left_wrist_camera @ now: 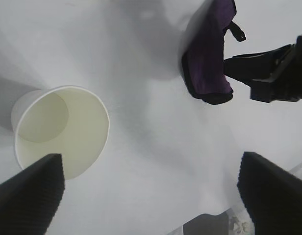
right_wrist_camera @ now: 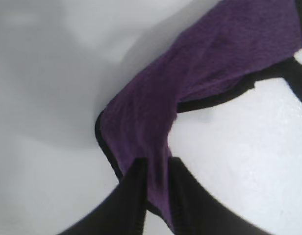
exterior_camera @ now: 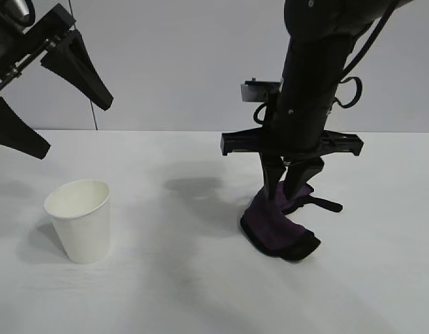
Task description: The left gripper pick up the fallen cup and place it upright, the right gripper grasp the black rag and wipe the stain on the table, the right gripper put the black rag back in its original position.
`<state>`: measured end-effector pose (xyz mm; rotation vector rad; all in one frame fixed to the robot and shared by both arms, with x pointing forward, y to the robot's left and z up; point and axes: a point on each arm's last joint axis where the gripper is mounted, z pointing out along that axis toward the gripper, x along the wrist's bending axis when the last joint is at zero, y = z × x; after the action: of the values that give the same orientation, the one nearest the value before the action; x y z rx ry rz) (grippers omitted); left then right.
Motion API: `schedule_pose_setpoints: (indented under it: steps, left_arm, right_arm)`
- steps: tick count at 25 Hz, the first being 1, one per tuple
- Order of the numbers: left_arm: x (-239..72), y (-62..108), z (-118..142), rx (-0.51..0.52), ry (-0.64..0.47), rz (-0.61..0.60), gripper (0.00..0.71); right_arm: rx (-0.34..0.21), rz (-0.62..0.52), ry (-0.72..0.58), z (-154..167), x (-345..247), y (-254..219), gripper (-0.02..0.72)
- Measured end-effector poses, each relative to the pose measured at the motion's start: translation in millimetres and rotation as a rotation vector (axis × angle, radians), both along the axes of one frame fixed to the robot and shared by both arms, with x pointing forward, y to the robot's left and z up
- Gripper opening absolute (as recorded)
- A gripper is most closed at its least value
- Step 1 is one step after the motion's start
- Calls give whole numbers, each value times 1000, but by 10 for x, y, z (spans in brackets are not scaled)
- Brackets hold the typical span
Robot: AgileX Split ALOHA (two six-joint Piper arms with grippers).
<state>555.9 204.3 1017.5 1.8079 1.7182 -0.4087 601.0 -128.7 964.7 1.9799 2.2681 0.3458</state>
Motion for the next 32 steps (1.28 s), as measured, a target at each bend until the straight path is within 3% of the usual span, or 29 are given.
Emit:
schedule_pose_setpoints:
  steps: [2, 9, 12, 18, 32]
  left_arm:
    - [2, 1, 0, 1, -2, 2, 693]
    - [2, 1, 0, 1, -2, 2, 693]
    - [2, 1, 0, 1, -2, 2, 693]
    - [2, 1, 0, 1, -2, 2, 693]
    - [2, 1, 0, 1, -2, 2, 693]
  right_arm:
    - [22, -12, -39, 176, -30, -14, 571]
    - [90, -105, -128, 686, -172, -222, 588]
    - [118, -149, -121, 680, -312, -352, 588]
    - [228, -262, -105, 611, -510, -628, 588]
    - [250, -261, -112, 621, -525, -633, 589]
